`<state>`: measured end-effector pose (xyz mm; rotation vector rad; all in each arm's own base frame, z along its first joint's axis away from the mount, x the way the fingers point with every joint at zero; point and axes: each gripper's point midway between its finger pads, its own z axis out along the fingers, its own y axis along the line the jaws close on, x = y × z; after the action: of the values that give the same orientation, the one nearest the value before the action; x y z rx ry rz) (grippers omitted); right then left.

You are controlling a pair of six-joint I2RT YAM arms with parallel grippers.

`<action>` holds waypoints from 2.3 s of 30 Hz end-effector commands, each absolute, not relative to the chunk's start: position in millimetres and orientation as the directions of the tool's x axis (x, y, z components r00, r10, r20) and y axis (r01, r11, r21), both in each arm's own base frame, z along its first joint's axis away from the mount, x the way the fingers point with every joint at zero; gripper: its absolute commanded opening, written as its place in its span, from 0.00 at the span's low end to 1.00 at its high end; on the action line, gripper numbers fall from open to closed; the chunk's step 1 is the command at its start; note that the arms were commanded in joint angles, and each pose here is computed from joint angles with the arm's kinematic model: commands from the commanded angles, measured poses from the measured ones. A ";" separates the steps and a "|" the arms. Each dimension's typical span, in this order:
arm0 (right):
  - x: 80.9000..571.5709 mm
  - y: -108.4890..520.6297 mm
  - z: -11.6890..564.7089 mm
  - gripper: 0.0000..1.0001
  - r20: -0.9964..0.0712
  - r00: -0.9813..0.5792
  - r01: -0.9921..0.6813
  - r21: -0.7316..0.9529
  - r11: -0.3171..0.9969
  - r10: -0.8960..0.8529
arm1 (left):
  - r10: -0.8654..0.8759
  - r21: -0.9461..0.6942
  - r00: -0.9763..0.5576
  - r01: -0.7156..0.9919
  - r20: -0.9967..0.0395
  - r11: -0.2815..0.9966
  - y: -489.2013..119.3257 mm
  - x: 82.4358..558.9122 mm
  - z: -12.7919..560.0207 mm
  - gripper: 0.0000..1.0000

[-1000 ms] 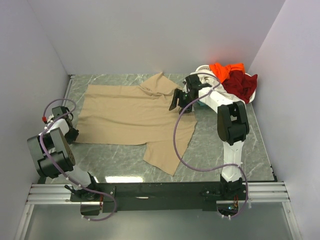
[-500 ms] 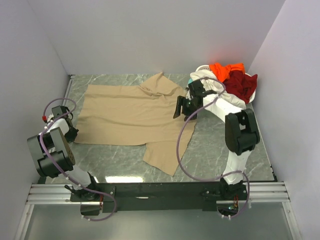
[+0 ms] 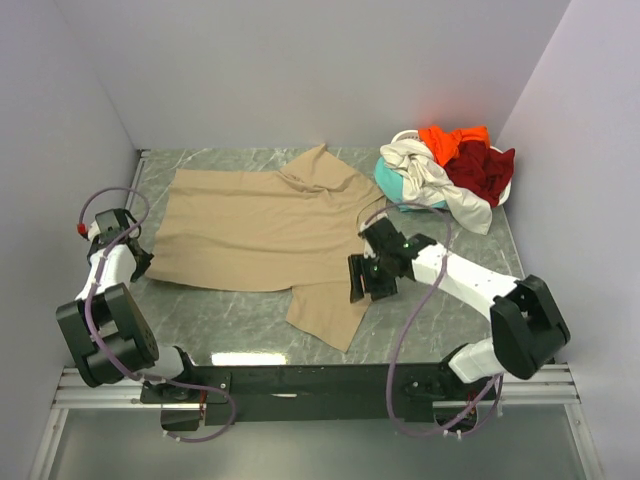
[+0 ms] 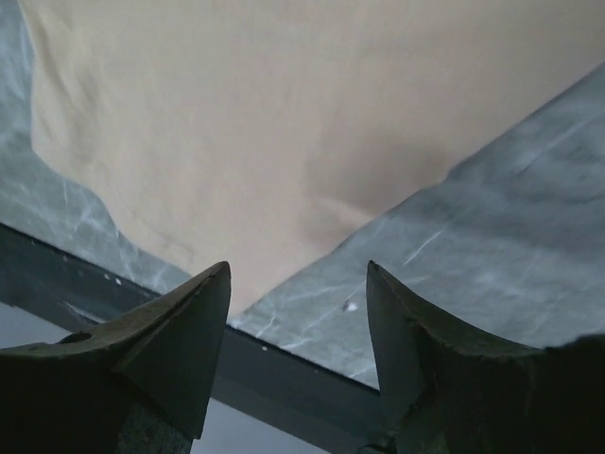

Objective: Fold and stack the t-shirts
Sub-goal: Fold the tshirt

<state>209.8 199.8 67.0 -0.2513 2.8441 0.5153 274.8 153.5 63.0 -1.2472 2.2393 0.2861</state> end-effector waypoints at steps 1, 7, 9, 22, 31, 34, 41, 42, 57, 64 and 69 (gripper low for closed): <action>181.8 209.9 69.4 0.65 -0.252 -0.960 -0.212 0.358 0.909 -0.124 | -0.702 -0.082 -0.427 -0.821 -0.571 0.566 150.8 270.4 66.9 0.01; 137.0 222.1 53.7 0.63 -0.194 -0.966 -0.234 0.365 0.901 -0.172 | -0.698 -0.073 -0.418 -0.828 -0.582 0.556 153.7 269.2 68.0 0.01; 123.4 229.1 51.4 0.63 -0.184 -0.964 -0.249 0.373 0.894 -0.192 | -0.696 -0.070 -0.415 -0.829 -0.586 0.554 154.9 269.2 68.1 0.01; 84.0 256.0 28.7 0.62 -0.142 -0.958 -0.283 0.312 0.907 -0.250 | -0.683 -0.055 -0.441 -0.817 -0.582 0.575 146.7 272.7 64.4 0.01; 87.6 255.9 12.8 0.56 -0.143 -0.963 -0.257 0.237 0.937 -0.228 | -0.675 -0.061 -0.450 -0.806 -0.584 0.589 142.5 275.0 65.6 0.01; 88.9 252.8 10.4 0.53 -0.146 -0.964 -0.249 0.216 0.944 -0.221 | -0.672 -0.062 -0.450 -0.803 -0.588 0.592 141.5 275.6 66.6 0.01; 92.9 241.1 3.9 0.36 -0.147 -0.966 -0.235 0.142 0.962 -0.214 | -0.669 -0.061 -0.452 -0.801 -0.590 0.595 140.9 276.4 66.8 0.01; 93.8 240.6 3.4 0.34 -0.146 -0.966 -0.234 0.135 0.963 -0.215 | -0.668 -0.062 -0.451 -0.800 -0.592 0.596 140.6 277.0 67.4 0.01; 87.4 231.3 66.4 0.00 -0.156 -0.945 -0.309 0.152 0.939 -0.286 | -0.668 -0.094 -0.435 -0.793 -0.604 0.602 133.2 266.1 95.1 0.00; 75.3 212.8 95.7 0.00 -0.128 -0.940 -0.334 0.139 0.932 -0.317 | -0.657 -0.123 -0.373 -0.806 -0.655 0.580 133.4 252.6 123.5 0.01; 75.2 202.4 106.9 0.00 -0.131 -0.933 -0.349 0.107 0.931 -0.335 | -0.654 -0.150 -0.332 -0.809 -0.680 0.568 133.2 250.5 144.4 0.01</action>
<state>78.1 217.1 90.8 -0.4924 2.9824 0.2572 250.1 128.1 118.7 -1.1607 2.1521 0.2632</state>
